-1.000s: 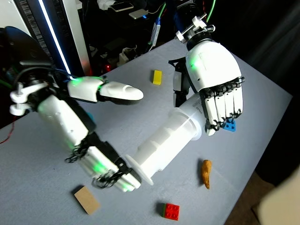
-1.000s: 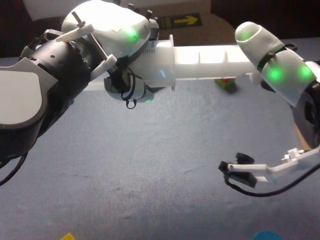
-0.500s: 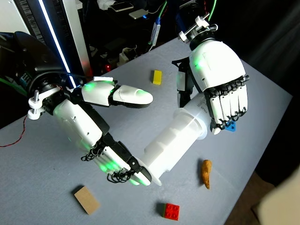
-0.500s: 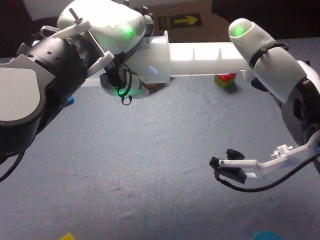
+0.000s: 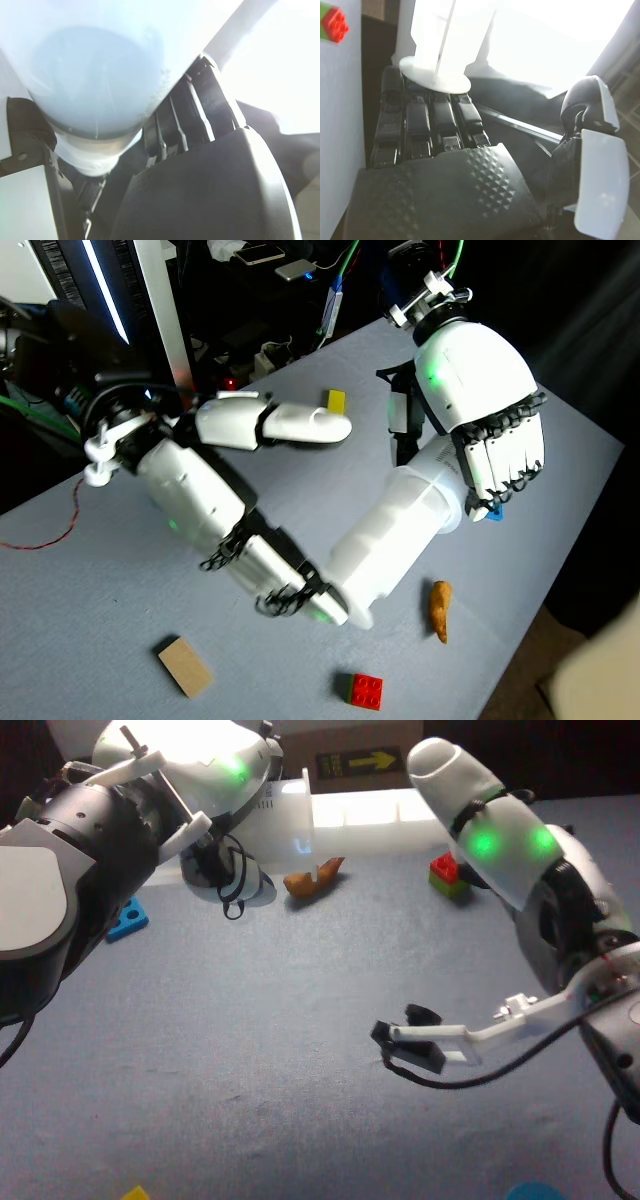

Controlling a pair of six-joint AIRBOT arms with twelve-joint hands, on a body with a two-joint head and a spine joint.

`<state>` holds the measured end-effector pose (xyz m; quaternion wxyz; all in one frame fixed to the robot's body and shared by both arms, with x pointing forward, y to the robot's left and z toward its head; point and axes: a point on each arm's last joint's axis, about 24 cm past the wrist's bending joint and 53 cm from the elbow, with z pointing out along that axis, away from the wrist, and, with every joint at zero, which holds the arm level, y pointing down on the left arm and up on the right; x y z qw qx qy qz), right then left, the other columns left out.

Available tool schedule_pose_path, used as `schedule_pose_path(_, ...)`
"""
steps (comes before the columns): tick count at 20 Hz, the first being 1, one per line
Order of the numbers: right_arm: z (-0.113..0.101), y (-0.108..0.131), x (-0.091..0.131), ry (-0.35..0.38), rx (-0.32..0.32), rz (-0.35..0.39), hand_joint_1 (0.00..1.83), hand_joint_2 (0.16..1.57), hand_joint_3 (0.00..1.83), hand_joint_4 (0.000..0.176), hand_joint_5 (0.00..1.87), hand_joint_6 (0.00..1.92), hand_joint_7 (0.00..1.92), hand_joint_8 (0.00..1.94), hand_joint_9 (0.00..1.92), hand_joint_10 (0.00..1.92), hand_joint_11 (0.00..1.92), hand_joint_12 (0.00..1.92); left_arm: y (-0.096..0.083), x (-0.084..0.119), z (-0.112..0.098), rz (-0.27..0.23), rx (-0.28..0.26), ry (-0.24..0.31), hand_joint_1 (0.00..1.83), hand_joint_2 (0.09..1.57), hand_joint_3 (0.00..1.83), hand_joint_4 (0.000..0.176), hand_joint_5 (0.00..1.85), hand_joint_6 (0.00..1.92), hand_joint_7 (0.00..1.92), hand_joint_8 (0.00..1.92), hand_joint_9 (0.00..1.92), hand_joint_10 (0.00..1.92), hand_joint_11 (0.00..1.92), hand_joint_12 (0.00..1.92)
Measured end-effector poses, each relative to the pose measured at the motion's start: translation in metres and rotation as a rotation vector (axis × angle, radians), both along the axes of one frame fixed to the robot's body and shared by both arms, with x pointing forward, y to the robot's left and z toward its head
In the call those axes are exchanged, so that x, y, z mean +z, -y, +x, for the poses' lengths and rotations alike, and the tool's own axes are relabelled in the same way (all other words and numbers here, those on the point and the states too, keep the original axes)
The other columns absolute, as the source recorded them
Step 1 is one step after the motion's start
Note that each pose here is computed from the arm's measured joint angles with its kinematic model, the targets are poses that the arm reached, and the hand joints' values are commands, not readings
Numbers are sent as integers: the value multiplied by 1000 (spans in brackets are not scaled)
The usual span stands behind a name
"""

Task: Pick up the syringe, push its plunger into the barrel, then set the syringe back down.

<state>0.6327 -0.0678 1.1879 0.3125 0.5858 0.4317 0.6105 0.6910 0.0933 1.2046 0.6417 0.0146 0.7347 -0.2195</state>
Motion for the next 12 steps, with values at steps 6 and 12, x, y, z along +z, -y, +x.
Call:
schedule_pose_path(6,2,-24,3,4,37,11,199,889,1,0,131,7,133,5,121,1,0,561,-1,0,0,2,6,0,1364,1186,1,0,858,993,776,1303,788,1510,753,1532)
schedule_pose_path(12,-1,-50,7,14,80,29,205,874,0,0,137,0,135,0,128,0,0,620,-5,0,2,0,20,0,1354,1205,1,0,834,1012,736,1371,748,1574,722,1556)
